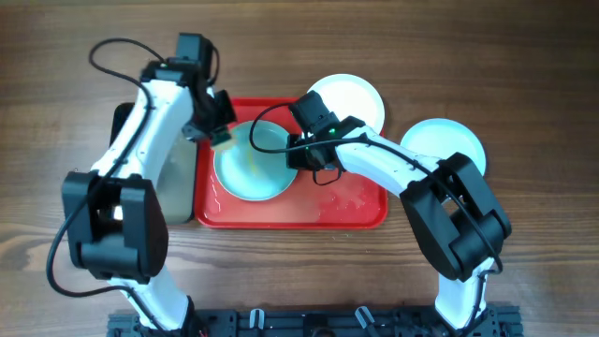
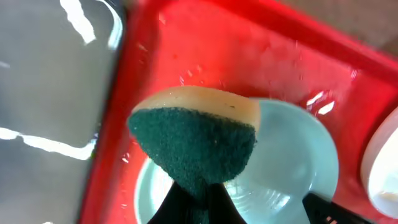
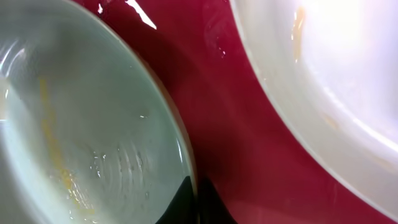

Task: Clean dirty plates on tray and stack at the side
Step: 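Scrub the second light-blue plate with the sponge in the left gripper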

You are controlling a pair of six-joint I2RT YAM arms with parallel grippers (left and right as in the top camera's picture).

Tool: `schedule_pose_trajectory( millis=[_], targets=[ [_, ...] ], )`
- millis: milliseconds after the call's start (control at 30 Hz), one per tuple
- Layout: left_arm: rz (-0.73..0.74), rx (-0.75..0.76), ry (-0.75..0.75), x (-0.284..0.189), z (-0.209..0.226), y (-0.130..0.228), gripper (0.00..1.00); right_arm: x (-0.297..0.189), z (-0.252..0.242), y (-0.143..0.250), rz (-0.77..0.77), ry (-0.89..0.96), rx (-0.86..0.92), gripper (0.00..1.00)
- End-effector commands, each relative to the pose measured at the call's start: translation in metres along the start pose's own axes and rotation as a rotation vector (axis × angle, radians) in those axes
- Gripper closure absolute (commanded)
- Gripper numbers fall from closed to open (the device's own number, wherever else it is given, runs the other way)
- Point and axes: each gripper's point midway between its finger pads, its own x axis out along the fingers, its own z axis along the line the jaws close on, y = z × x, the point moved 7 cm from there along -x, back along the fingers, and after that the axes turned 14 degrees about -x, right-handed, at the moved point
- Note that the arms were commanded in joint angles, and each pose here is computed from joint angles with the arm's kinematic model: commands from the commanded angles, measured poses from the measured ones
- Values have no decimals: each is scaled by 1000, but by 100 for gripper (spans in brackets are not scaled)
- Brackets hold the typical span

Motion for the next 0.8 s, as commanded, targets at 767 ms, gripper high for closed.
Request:
schedule_pose_trajectory(
  millis=[767],
  targets=[
    [-368, 147, -524, 67, 45, 51, 96, 7, 4, 2, 28, -27, -11, 96]
  ],
)
